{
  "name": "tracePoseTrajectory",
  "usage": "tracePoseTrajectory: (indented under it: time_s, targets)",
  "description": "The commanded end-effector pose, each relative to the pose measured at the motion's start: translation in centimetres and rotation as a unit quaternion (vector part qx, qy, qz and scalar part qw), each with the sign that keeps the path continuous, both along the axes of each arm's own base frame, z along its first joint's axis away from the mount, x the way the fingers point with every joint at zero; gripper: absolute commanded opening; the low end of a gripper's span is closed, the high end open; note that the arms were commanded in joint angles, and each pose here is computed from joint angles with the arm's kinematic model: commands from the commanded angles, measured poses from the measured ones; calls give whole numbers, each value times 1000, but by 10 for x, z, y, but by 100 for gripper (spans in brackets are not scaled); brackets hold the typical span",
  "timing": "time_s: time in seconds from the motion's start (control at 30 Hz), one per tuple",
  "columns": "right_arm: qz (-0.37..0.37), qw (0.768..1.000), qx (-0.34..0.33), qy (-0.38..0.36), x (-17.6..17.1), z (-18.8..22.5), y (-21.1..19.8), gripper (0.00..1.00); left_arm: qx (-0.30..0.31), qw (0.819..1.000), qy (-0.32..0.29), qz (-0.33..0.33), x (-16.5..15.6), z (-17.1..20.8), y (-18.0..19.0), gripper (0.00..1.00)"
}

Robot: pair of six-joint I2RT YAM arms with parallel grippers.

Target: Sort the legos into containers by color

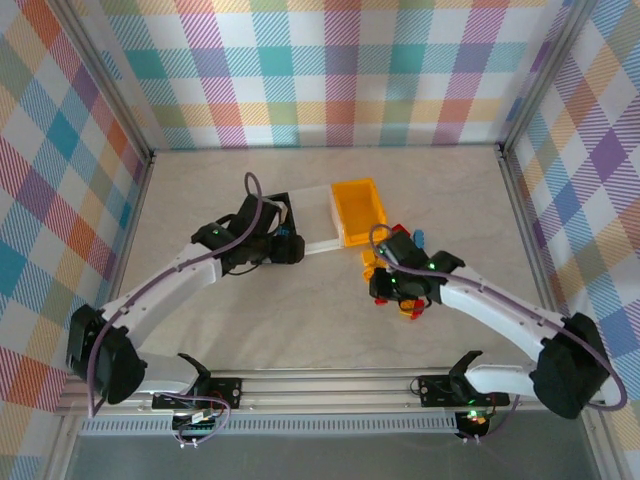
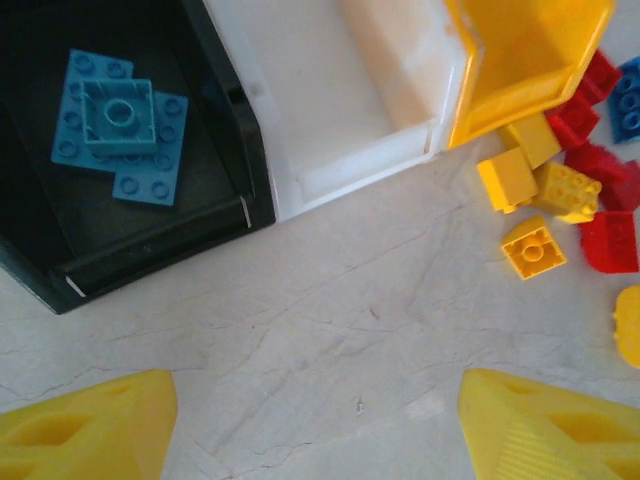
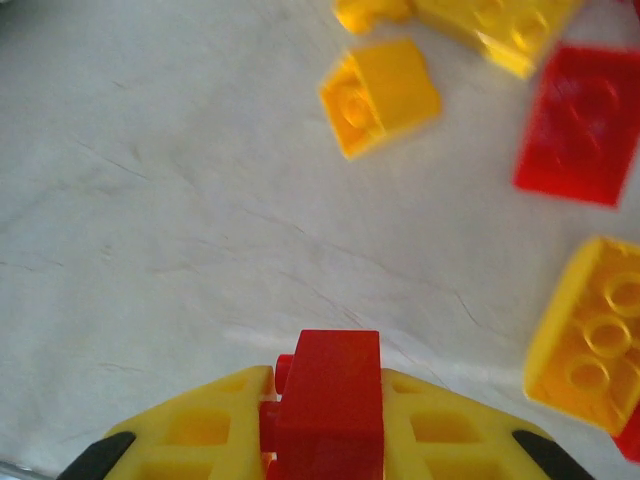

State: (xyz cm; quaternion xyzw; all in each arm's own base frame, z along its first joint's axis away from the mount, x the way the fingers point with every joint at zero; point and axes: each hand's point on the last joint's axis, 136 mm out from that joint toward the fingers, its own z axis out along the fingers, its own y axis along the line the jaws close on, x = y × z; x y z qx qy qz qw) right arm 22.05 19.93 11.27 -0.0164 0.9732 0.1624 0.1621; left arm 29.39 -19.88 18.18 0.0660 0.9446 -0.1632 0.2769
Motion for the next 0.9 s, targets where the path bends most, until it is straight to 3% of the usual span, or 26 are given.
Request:
tracePoseTrajectory:
  time_s: [0.0,0.37,0.63,0.87]
  targets:
    - [43,999,11,-29,24,23,26,23,-3,1000,-13,27,-4,5,15,75]
    - [123,989,1,-81,109,58,100,23,-26,998,0,62,-25,-6,46,76]
    - [144,986,2,-79,155,44,134,22,-31,997,10,65,-34,-10,54,76]
    - [159,986,-1,-50,183,5,161,22,-27,997,16,64,-41,-13,58,76]
